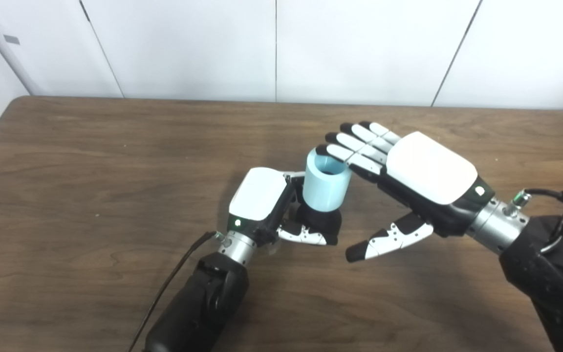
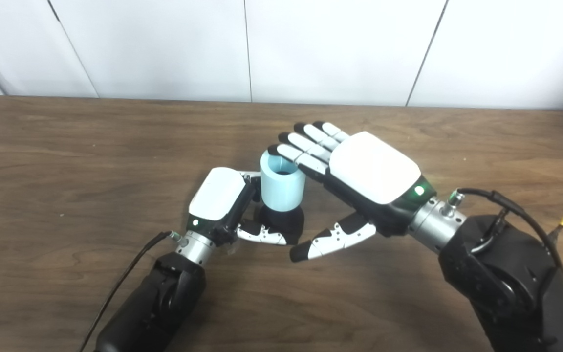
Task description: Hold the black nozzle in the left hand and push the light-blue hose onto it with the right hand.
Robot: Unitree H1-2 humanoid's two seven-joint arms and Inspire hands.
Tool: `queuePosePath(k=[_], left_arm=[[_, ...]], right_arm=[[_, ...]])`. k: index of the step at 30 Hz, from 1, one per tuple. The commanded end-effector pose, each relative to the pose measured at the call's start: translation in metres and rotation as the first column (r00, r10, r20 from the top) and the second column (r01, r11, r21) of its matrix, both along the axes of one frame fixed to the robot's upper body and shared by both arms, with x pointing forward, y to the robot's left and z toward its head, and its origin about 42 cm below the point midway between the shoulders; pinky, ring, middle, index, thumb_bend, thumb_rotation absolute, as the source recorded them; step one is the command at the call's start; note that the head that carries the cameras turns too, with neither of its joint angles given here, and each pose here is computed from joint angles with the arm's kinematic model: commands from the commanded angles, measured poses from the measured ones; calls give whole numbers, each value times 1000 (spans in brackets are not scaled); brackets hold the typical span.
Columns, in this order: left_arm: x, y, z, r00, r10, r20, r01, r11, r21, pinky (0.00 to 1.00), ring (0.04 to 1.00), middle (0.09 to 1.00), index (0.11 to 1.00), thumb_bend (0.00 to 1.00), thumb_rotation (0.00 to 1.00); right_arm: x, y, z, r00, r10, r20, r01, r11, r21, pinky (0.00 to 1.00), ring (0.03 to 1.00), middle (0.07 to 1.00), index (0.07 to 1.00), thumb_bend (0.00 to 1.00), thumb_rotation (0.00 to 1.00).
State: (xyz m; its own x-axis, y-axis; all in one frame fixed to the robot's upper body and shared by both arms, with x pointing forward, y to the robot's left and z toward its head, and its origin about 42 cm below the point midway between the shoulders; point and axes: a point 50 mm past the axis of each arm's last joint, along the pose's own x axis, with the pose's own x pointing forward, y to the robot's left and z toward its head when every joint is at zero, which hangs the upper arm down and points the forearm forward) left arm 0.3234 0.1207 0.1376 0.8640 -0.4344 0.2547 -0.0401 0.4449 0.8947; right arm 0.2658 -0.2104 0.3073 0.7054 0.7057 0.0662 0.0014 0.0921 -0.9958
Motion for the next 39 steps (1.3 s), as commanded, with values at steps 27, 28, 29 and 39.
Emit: queuePosePath(k=[27,28,29,39], left_arm=[[4,1,10,999,-11,30,11,1000,4,399,462,456,492,504,0],[4,1,10,1000,-10,29,10,1000,5,401,462,455,493,504,0],[4,1,10,1000,-10,30,9,1000,6,403,462,455,493,504,0],[4,0,10,999,-7,38,6,1000,16,401,456,450,495,504,0]], right_arm=[[12,25,24,988,71,139,-71,997,-5,1000,1000,1000,969,639,976],[12,25,23,988,70,137,-70,998,-8,1000,1000,1000,969,639,968],[12,24,22,988,68,136,-67,998,-11,998,1000,1000,969,638,962],[13,21,1,994,64,88,-60,997,-41,1000,1000,983,949,635,956]])
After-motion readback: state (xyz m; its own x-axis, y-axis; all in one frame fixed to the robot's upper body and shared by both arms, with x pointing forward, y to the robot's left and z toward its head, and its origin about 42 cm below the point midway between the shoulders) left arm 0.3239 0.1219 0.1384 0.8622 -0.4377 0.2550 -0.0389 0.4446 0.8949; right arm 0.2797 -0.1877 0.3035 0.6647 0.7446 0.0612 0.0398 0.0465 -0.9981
